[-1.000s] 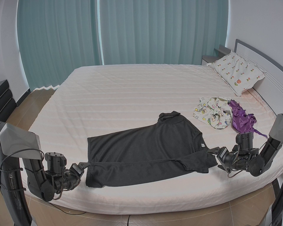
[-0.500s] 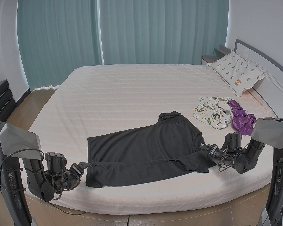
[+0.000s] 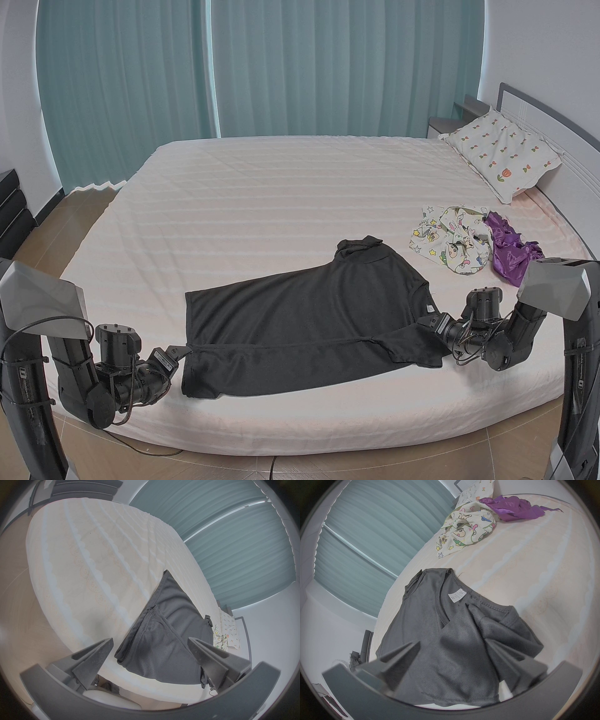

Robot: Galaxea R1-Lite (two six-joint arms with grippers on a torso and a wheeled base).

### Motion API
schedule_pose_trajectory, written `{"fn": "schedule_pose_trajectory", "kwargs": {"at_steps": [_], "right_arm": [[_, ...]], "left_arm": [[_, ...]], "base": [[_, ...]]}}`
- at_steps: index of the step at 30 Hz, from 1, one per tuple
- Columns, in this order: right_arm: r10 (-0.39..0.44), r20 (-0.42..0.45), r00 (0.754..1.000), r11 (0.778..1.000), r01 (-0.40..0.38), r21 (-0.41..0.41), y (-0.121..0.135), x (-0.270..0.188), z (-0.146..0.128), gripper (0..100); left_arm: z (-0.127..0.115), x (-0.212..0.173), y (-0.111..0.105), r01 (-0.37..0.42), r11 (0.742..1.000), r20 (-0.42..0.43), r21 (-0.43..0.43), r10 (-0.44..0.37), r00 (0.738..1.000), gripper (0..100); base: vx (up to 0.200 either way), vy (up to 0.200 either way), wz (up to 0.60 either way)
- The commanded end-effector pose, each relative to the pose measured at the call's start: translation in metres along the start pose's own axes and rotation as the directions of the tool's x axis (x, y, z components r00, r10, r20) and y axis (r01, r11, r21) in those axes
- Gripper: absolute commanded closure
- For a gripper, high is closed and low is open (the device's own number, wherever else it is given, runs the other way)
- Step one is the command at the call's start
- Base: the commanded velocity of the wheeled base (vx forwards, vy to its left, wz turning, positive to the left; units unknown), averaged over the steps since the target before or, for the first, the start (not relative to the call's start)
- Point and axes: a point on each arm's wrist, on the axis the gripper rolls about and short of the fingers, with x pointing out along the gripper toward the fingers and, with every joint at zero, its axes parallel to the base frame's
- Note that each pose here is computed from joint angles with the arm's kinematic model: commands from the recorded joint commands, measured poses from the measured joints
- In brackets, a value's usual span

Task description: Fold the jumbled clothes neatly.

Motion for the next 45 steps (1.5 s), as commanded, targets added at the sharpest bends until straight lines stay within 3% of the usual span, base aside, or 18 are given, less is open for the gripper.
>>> {"fn": "schedule_pose_trajectory", "kwargs": {"at_steps": [1,5,18,27,28,35,45], "right_arm": [[-0.007,0.017,1.000,1.000,0.007,-0.003,-0.008,0.008,0.000,100],[0.026,0.078,0.997,1.000,-0.026,-0.005,-0.010,0.008,0.007,100],[0.074,0.164,0.984,0.997,-0.076,0.006,-0.010,0.010,0.016,100],[0.081,0.167,0.983,0.997,-0.083,0.004,-0.013,0.014,0.011,100],[0.085,0.172,0.981,0.996,-0.087,0.006,-0.012,0.013,0.013,0],[0.120,0.210,0.970,0.989,-0.135,0.062,-0.013,-0.010,0.021,0],[0.196,0.021,0.980,0.979,-0.197,0.057,-0.025,-0.043,0.004,0]], "left_arm": [[-0.001,0.000,0.000,-0.002,1.000,-0.002,0.001,0.002,1.000,0],[-0.001,0.000,0.001,-0.004,1.000,-0.003,0.000,0.004,1.000,0],[-0.001,0.000,0.001,-0.004,1.000,-0.003,0.000,0.004,1.000,0],[-0.001,0.000,0.001,-0.004,1.000,-0.003,0.000,0.004,1.000,0],[-0.001,0.000,0.001,-0.004,1.000,-0.003,0.000,0.004,1.000,0],[0.000,0.001,0.000,0.000,1.000,0.000,0.001,0.000,1.000,0],[0.000,0.000,0.000,-0.001,1.000,-0.001,0.001,0.001,1.000,0]], "base": [[0.000,0.000,0.00],[0.000,0.000,0.00],[0.000,0.000,0.00],[0.000,0.000,0.00],[0.000,0.000,0.00],[0.000,0.000,0.00],[0.000,0.000,0.00]]}}
